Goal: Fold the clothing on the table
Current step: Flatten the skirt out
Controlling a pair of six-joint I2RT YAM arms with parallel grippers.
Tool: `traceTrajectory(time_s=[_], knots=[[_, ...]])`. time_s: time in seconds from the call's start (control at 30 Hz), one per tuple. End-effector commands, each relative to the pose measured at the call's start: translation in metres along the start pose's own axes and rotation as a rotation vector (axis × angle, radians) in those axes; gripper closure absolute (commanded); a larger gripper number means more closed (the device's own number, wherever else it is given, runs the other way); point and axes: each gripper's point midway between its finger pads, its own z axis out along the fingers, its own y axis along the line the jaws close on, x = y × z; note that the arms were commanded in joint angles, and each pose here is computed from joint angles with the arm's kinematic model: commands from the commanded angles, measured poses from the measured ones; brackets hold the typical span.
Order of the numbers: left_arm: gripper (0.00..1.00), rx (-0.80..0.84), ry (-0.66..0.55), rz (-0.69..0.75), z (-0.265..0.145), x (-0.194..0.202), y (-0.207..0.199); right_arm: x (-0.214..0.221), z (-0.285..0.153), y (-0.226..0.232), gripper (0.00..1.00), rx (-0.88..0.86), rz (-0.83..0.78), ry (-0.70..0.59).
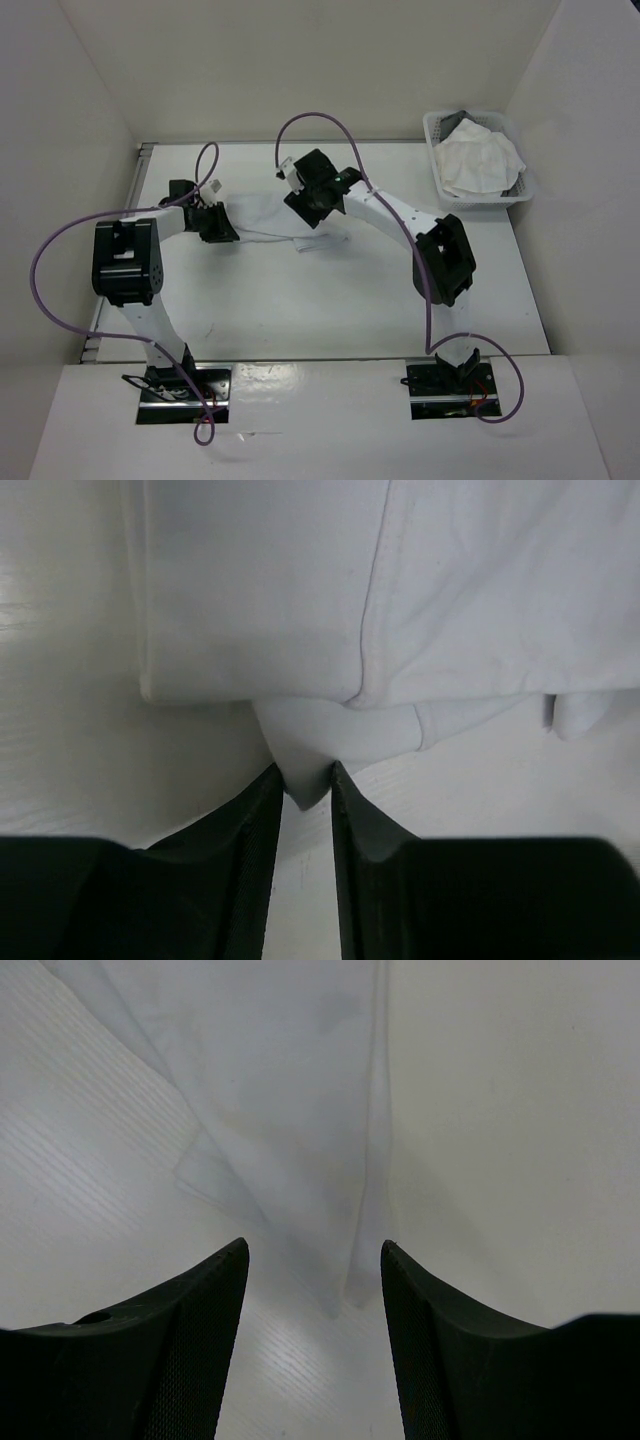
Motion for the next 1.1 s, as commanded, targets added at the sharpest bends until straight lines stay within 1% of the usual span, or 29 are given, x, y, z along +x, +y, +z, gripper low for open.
traceTrajectory(time_s=[0.0,0.1,0.13,0.2,0.3,0.37,0.43,0.53,0.57,0.67,0.7,0.77,0.8,0.93,1.07], knots=[[0.75,-0.032,0.025,-0.025,0.009,0.007,0.012,-0.013,0.009,0.010,0.40,-0.014,-0.012,-0.031],[0.87,-0.032,0.025,-0.025,0.009,0.007,0.012,-0.013,0.017,0.025,0.40,-0.025,-0.037,-0.020],[0.95,-0.033,0.033,-0.030,0.009,0.009,0.012,-0.017,0.021,0.032,0.40,-0.032,-0.057,-0.027],[1.00,-0.034,0.044,-0.036,0.008,0.011,0.012,-0.024,0.028,0.043,0.40,-0.043,-0.073,-0.037],[1.00,-0.036,0.063,-0.028,0.007,0.016,0.013,-0.031,0.040,0.052,0.41,-0.058,-0.082,-0.049],[1.00,-0.036,0.063,-0.019,0.007,0.016,0.013,-0.041,0.044,0.073,0.41,-0.090,-0.107,-0.076],[1.00,-0.037,0.071,-0.024,0.007,0.018,0.013,-0.048,0.052,0.077,0.41,-0.091,-0.132,-0.097],[1.00,-0.035,0.054,-0.005,0.002,0.013,0.010,-0.065,0.058,0.093,0.42,-0.114,-0.149,-0.130],[1.00,-0.035,0.054,-0.005,0.002,0.013,0.010,-0.078,0.056,0.094,0.43,-0.120,-0.147,-0.162],[1.00,-0.036,0.062,-0.009,0.002,0.015,0.010,-0.075,0.069,0.098,0.44,-0.132,-0.149,-0.143],[1.00,-0.034,0.054,0.004,0.000,0.013,0.009,-0.085,0.067,0.097,0.46,-0.128,-0.147,-0.165],[1.00,-0.025,0.055,0.004,0.000,0.013,0.007,-0.082,0.075,0.098,0.48,-0.131,-0.149,-0.153],[1.00,-0.025,0.055,0.013,0.000,0.013,0.008,-0.089,0.072,0.097,0.48,-0.127,-0.147,-0.171],[1.00,-0.025,0.055,0.013,0.000,0.013,0.008,-0.093,0.081,0.105,0.50,-0.163,-0.131,-0.176],[1.00,-0.016,0.056,0.013,0.000,0.013,0.006,-0.100,0.093,0.113,0.50,-0.196,-0.113,-0.181]])
